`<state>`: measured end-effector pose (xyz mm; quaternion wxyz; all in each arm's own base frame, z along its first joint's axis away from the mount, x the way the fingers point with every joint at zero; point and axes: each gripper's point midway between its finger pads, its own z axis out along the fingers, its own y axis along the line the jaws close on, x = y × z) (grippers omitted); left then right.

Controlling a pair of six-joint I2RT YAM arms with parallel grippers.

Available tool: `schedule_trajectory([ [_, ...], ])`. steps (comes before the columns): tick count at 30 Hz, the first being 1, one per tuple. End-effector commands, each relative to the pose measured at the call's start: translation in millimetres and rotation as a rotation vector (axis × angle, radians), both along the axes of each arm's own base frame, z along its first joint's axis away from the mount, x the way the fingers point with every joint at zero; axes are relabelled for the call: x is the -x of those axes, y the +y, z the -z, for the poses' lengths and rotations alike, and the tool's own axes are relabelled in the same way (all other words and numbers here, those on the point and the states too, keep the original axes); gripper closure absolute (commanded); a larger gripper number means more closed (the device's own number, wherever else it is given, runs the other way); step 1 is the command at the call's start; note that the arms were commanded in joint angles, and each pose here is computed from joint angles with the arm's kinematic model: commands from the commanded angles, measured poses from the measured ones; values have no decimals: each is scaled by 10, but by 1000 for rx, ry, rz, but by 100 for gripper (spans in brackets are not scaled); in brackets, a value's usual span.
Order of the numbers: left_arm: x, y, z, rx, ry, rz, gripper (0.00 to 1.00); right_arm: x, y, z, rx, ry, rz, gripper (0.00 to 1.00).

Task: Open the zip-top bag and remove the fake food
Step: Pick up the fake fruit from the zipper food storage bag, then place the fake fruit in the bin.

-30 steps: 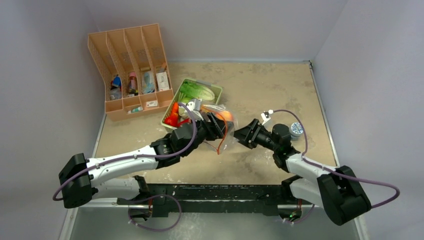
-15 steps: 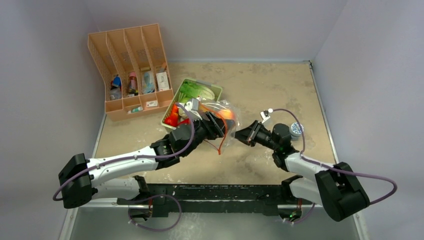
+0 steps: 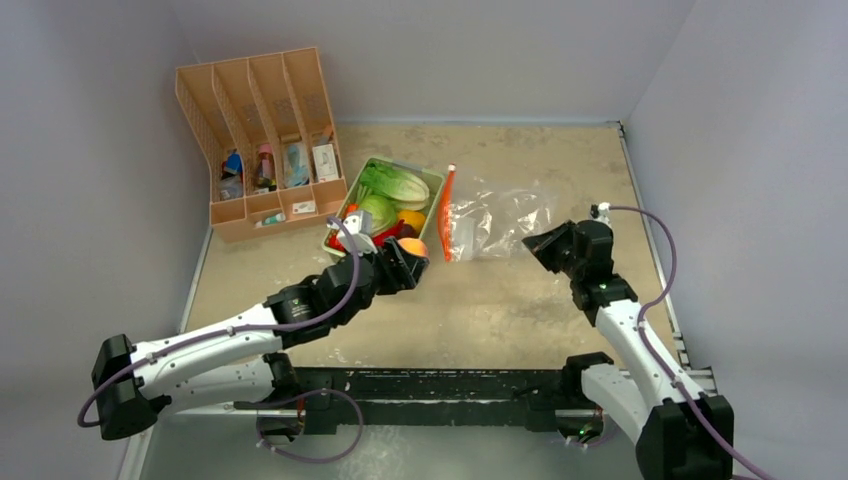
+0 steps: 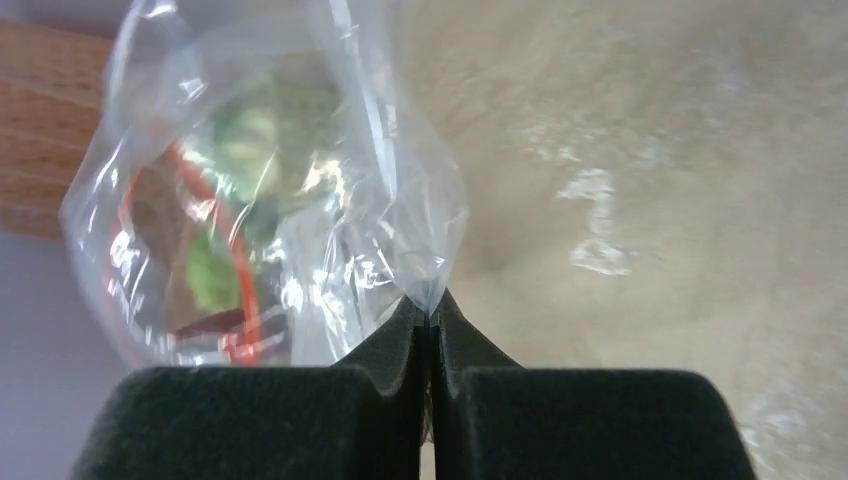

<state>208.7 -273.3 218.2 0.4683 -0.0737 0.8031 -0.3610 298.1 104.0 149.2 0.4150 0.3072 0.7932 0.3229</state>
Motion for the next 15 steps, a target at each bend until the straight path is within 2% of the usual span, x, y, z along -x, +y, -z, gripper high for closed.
schedule_trajectory([
  [1, -52, 257, 105, -117, 2, -74, 100, 97, -351, 217, 175, 120, 99, 100],
  [4, -173, 450, 106, -216, -18, -158, 100, 105, -403, 188, 201, 120, 115, 100],
  [8, -542, 680, 154, -302, 22, -231, 100, 158, -376, 246, 199, 137, 93, 100],
  [10, -721, 829, 101, -337, -1, -301, 100, 202, -355, 282, 193, 148, 78, 100],
  [12, -875, 878, 2, -331, -33, -323, 100, 246, -334, 322, 184, 154, 66, 100],
  [15, -1101, 963, 34, -354, -13, -346, 100, 306, -297, 345, 164, 157, 50, 100],
])
